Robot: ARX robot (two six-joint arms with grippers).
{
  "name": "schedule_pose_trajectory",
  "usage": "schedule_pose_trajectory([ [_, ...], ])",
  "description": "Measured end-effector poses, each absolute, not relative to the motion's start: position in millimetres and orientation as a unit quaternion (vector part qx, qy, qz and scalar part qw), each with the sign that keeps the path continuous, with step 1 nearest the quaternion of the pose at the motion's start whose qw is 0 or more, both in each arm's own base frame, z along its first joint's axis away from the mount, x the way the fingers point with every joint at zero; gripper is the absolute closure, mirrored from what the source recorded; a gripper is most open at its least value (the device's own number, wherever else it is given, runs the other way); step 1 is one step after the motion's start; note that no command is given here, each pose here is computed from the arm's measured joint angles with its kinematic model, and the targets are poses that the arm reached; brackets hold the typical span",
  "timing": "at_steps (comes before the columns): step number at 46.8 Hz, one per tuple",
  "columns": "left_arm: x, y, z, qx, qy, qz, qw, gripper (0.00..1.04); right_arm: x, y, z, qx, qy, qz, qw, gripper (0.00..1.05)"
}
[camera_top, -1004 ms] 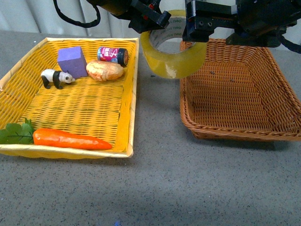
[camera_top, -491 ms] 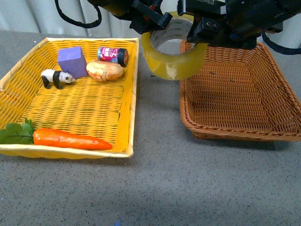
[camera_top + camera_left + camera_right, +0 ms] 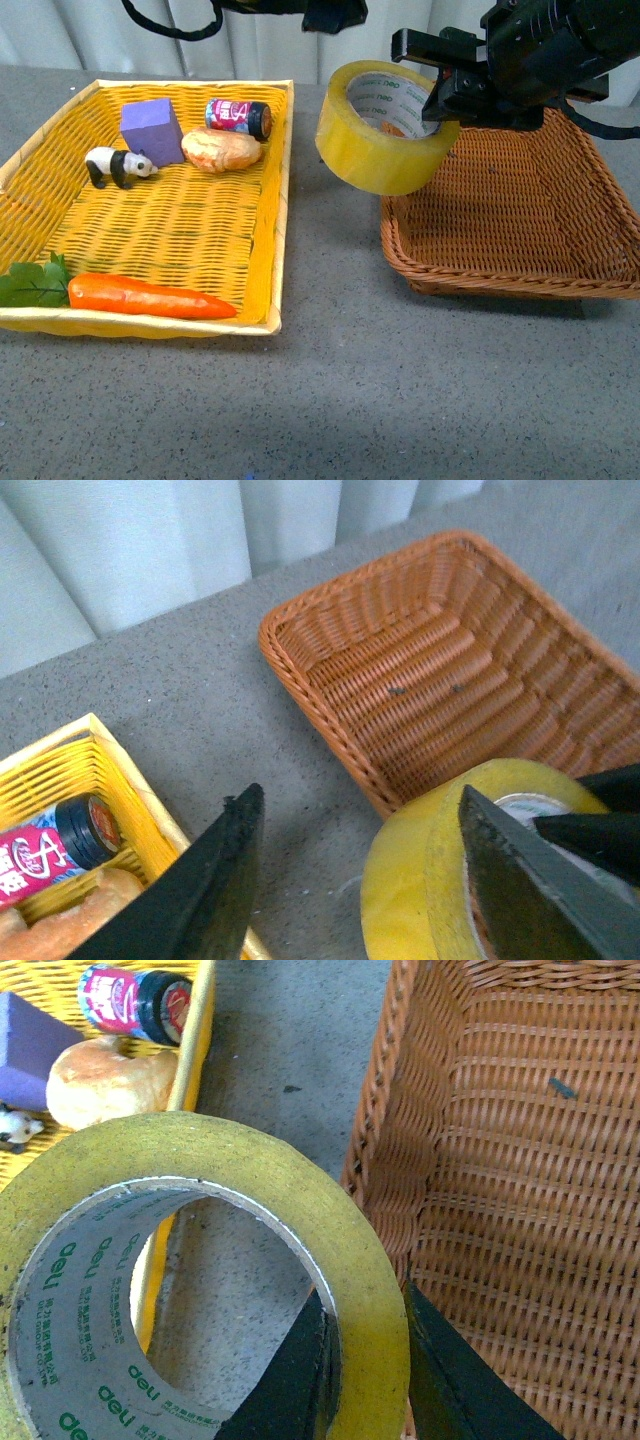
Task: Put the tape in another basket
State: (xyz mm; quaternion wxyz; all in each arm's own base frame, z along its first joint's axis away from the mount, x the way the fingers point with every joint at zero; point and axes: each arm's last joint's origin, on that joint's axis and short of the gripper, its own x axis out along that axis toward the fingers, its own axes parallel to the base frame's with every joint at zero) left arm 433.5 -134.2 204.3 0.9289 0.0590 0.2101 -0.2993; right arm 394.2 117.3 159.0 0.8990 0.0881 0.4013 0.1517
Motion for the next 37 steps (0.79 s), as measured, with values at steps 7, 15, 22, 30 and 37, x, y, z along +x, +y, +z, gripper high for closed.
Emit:
schedule_pose_trajectory([
  [7,420.2,-127.2,229.8,-0.050,0.177,-0.293,0.938,0.19,402.5,104.5,160.6,0.079,0.383,0.121,0.912,0.89],
  [15,398.1,-110.2,253.2,-0.114,0.135,-0.258,0.950,0.07,414.7,81.8,160.1,0.062,0.372,0.080,0.923,0.89],
  [22,384.7,-88.1,231.9,-0.138,0.149,-0.182,0.962,0.07,422.9,58.6,132.0,0.048,0.399,0.043,0.915,0.89],
  [30,371.9,-66.7,207.7,-0.154,0.164,-0.110,0.968,0.07,427.8,47.8,103.0,0.031,0.423,0.035,0.905,0.89],
  [37,365.0,-59.6,209.5,-0.162,0.157,-0.082,0.971,0.07,429.6,47.9,98.7,0.029,0.418,0.043,0.907,0.74],
])
